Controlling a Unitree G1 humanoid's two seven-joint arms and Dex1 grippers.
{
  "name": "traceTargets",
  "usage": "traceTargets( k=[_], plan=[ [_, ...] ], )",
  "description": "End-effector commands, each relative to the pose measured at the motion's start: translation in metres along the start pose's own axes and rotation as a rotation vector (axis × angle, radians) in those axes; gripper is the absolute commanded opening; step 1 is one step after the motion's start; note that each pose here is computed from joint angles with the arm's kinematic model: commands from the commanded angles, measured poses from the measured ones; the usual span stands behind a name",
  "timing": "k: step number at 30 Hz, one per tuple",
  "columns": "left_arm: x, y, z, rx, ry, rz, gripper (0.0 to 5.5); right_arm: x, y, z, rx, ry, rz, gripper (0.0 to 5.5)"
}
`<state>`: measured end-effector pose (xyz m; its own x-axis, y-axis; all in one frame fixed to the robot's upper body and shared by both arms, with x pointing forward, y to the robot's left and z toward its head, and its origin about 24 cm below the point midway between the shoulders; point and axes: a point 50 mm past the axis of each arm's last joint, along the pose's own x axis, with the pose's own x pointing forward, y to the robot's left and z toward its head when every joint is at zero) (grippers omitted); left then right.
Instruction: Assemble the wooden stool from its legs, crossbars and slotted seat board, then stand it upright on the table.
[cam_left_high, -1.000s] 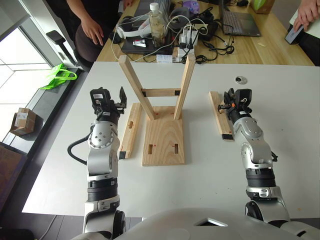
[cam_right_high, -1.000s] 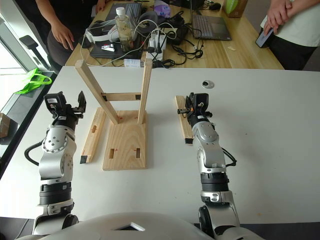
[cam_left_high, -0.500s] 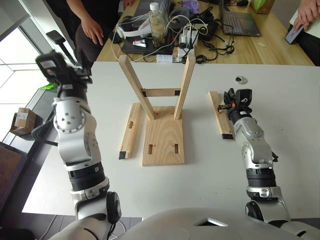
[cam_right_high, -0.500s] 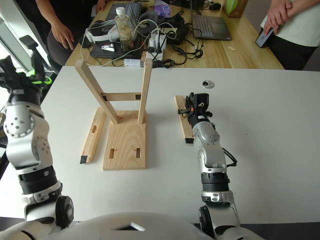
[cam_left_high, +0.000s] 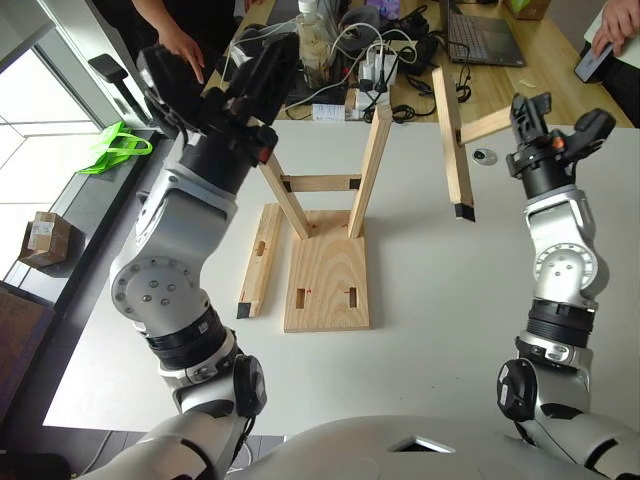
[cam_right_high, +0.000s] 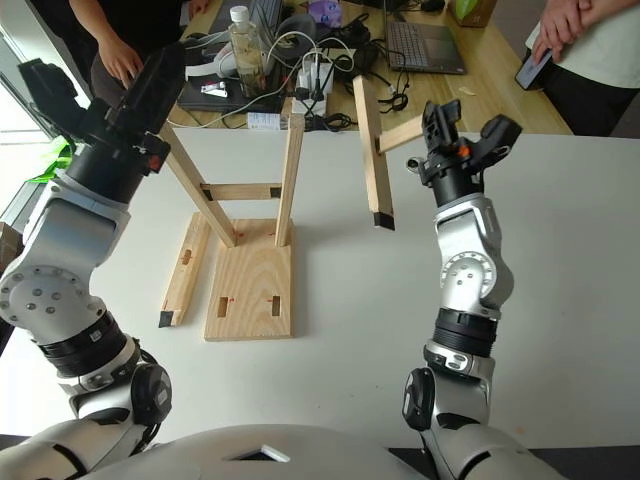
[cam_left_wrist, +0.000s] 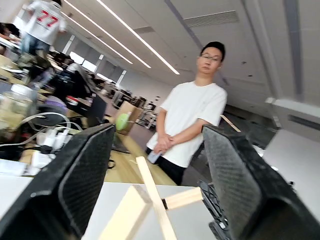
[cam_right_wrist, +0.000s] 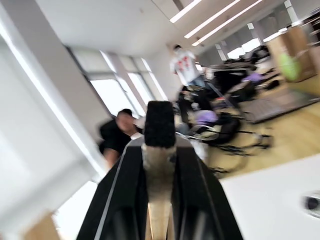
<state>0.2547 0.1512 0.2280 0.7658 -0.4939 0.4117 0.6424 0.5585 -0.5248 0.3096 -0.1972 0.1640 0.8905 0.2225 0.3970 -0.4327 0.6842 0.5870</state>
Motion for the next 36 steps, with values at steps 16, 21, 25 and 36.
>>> traceTargets(
  k=[16,21,25,36],
  plan=[
    [-0.015,-0.063,-0.028,-0.381,0.314,-0.407,3.19,-0.042,0.1,0.034,0.595,0.059,0.832,0.36],
    [-0.02,-0.064,-0.028,-0.365,0.326,-0.421,3.19,-0.043,0.101,0.032,0.617,0.08,0.831,0.36],
    [-0.023,-0.066,-0.027,-0.364,0.333,-0.444,3.19,-0.045,0.095,0.031,0.63,0.095,0.815,0.36],
    [-0.027,-0.067,-0.029,-0.357,0.359,-0.463,3.19,-0.046,0.08,0.034,0.65,0.12,0.795,0.36]
  ],
)
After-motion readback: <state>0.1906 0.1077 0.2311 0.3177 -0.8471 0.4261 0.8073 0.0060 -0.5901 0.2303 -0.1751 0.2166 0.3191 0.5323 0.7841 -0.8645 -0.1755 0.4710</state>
